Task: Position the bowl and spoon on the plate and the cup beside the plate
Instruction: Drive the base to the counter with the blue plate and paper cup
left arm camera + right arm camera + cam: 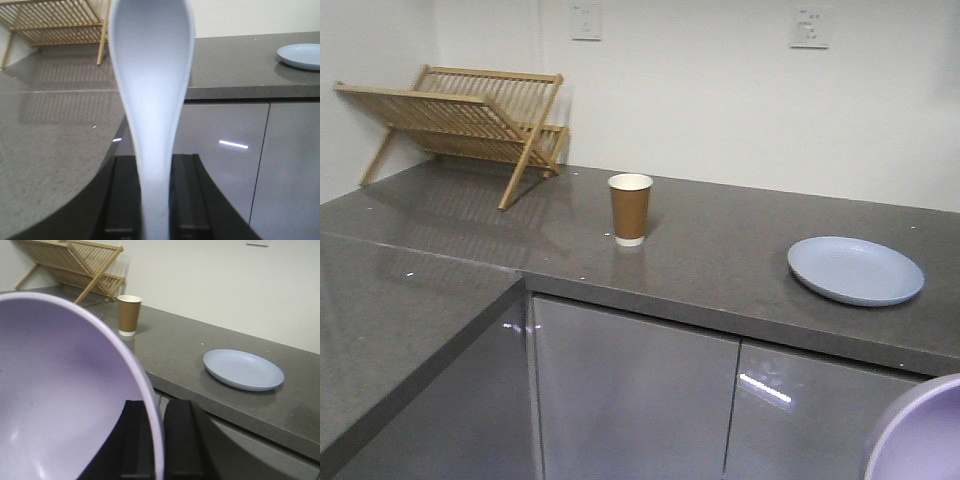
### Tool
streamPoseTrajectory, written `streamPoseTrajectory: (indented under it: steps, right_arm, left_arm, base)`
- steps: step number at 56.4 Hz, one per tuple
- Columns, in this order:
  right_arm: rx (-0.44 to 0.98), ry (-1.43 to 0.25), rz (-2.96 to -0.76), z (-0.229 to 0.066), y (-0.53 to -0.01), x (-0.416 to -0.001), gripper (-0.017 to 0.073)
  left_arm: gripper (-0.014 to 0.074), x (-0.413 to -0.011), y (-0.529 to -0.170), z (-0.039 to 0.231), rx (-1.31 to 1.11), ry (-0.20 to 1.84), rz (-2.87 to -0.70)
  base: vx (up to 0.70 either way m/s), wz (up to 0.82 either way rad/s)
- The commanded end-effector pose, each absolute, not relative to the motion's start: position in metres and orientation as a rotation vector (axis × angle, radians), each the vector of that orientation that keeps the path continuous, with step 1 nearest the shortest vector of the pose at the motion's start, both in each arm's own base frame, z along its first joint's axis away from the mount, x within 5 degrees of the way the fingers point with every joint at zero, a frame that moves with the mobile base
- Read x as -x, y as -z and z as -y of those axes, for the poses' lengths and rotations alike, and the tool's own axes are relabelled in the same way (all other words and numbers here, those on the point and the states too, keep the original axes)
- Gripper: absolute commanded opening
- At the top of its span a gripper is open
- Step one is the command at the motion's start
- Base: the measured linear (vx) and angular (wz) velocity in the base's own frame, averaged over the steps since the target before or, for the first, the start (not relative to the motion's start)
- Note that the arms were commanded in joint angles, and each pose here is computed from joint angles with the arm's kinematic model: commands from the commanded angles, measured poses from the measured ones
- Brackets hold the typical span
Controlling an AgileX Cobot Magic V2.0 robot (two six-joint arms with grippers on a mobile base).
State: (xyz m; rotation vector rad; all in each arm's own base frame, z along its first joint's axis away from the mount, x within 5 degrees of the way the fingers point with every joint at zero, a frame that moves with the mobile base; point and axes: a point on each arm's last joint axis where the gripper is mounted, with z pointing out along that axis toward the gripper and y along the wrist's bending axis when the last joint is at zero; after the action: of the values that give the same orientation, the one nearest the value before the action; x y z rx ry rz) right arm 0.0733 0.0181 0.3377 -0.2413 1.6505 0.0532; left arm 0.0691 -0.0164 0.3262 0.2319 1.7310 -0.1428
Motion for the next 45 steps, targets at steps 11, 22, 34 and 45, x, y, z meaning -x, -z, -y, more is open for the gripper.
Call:
streamPoseTrajectory:
  steps: [11, 22, 34, 45]
  right_arm:
    - [0.190, -0.034, -1.570, -0.0148, -0.3521, -0.0734, -0.0008]
    - [0.190, -0.034, -1.570, -0.0148, -0.3521, -0.0734, -0.0008]
    - [0.190, -0.034, -1.570, -0.0148, -0.3521, -0.0734, -0.0008]
    - [0.190, -0.034, -1.570, -0.0148, -0.3521, -0.0734, -0.0008]
  left_arm:
    - [-0.0006, -0.0690, -0.3427, 0.0168, -0.215, 0.161, -1.625]
    - [-0.0006, -0.0690, -0.3427, 0.0168, -0.215, 0.161, -1.625]
    - [-0.0006, -0.0690, -0.3427, 0.0168, -0.215, 0.161, -1.625]
    - [-0.0006, -0.0690, -0.3427, 0.0168, -0.215, 0.161, -1.625]
  base:
    - [0.23, -0.43]
    - [0.27, -0.25]
    - [0.32, -0.12]
    - [0.36, -0.12]
